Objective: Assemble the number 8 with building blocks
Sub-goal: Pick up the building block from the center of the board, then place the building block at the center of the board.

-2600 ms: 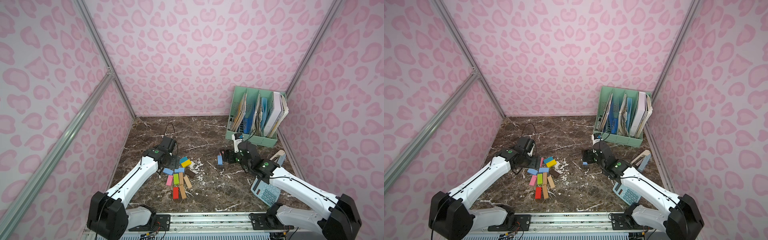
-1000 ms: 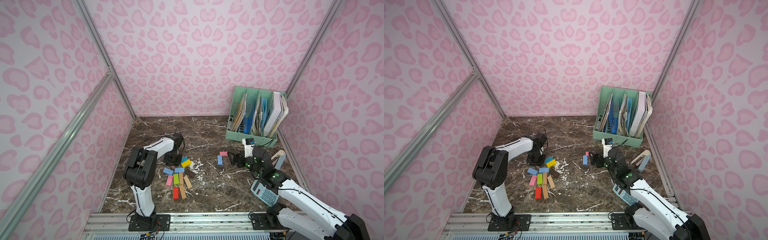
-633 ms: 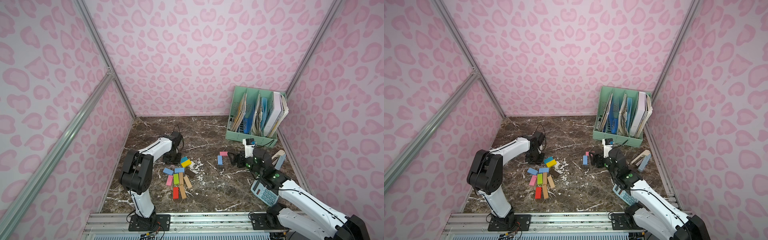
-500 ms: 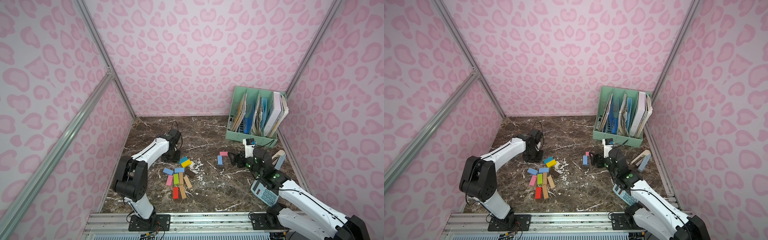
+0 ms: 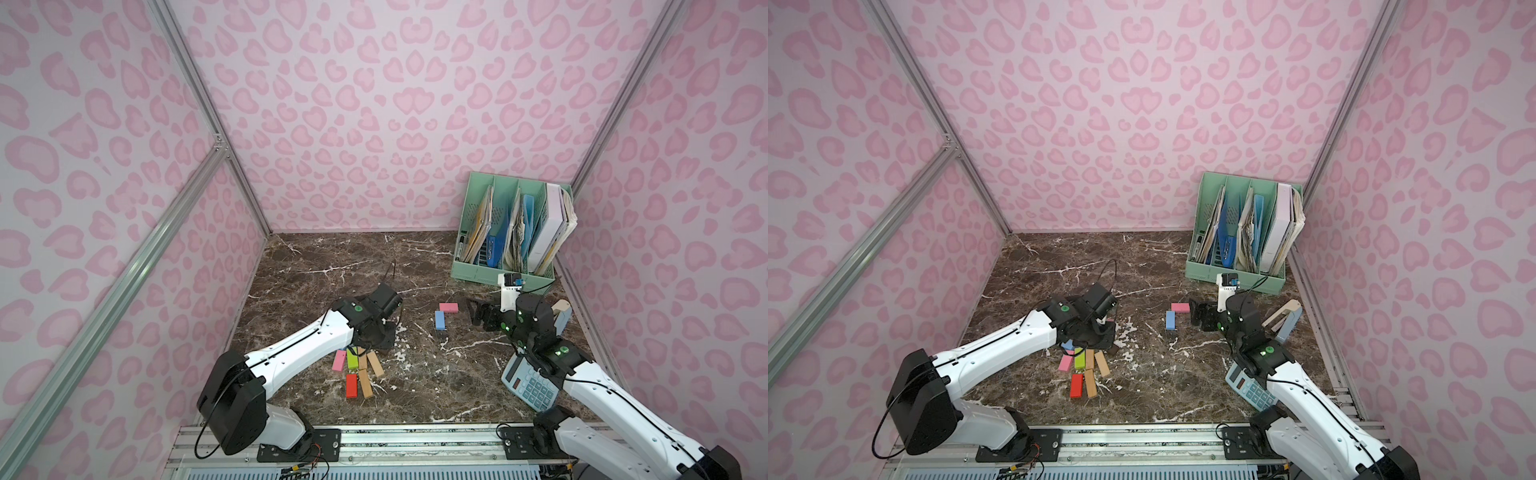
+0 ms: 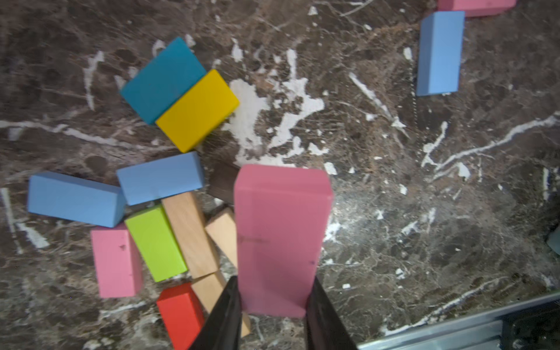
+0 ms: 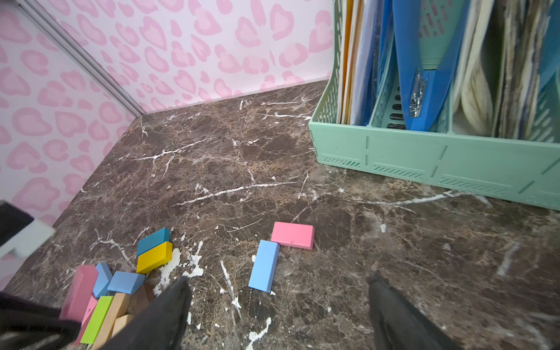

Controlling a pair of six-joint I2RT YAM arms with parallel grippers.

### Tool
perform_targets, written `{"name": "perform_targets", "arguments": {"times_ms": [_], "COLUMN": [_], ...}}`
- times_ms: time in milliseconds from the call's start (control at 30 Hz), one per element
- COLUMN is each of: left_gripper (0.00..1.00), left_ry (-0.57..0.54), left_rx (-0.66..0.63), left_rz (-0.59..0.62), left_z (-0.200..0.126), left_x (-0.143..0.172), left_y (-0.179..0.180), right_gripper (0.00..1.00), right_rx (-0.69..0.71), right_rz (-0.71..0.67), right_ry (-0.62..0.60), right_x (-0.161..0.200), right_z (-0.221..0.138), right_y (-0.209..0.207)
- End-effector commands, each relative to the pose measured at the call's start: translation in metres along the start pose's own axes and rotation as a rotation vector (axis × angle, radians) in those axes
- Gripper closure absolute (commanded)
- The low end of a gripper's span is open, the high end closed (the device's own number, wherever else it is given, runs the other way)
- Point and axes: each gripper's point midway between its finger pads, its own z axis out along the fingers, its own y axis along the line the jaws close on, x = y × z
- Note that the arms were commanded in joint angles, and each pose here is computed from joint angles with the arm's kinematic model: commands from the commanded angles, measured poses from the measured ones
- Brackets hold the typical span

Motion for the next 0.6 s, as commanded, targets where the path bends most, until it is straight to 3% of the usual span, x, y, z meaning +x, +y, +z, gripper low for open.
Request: {"name": "perform_targets", "arguments": {"times_ms": [0,333,567], "left_gripper": [0.76,0.77,0.75], "left_ry": [-0.062,0.009,0.099], "left_rx": [0.034,0.039,0.06], "left_rz": [-0.068,0.023,0.019], "left_z": [0.006,0.062,0.096], "left_x": [-0.003,0.027,0.045], "left_y": [-0.029,-0.094,-0.112], "right_gripper": [0.07,0.07,0.07], "right_rx": [0.021,0.047,0.061], "right_rz": [0.007,0.035,0.047], "right_ry": [0.002,0.007,0.027], "right_x": [-0.002,-0.001,0.007], "right_z": [-0.002,-0.008,-0.009], "right_y": [-0.003,-0.009,-0.013]}}
